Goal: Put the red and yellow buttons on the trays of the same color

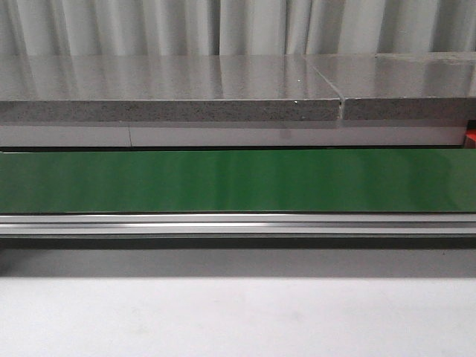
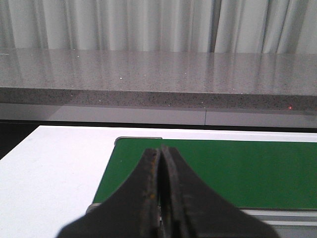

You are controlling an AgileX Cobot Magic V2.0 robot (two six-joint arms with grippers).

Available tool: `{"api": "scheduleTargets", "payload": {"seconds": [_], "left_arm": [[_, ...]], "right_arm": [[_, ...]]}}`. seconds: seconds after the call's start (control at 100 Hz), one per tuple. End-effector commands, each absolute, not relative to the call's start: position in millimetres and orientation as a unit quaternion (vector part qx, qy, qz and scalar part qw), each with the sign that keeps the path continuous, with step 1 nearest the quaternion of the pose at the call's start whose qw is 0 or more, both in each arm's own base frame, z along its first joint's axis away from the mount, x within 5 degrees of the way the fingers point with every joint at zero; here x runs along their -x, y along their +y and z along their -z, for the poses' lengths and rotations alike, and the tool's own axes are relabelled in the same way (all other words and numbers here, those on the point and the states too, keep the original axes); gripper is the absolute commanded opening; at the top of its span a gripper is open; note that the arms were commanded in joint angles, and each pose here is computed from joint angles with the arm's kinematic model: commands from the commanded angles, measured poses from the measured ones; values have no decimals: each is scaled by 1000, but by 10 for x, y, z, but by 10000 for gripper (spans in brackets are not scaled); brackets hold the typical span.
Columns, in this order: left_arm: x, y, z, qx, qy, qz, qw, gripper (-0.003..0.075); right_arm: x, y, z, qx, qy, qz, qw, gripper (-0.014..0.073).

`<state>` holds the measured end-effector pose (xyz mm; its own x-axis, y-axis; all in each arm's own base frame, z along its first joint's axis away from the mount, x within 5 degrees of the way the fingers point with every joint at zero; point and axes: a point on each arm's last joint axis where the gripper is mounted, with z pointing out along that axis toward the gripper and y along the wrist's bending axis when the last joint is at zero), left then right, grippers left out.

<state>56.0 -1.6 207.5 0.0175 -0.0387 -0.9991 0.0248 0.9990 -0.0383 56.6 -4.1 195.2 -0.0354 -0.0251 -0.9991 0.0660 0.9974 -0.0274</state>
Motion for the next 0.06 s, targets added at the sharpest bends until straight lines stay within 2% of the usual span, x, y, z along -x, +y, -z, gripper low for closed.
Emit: {"api": "scheduleTargets", "payload": {"seconds": [0.0, 0.05], "left_arm": [[-554, -7, -2007, 13, 675, 23, 737, -19], [-554, -7, -2007, 13, 675, 23, 737, -19]], "right_arm": [[-543, -33, -2077, -8, 680, 34, 732, -67], [-543, -33, -2077, -8, 680, 34, 732, -67]]}}
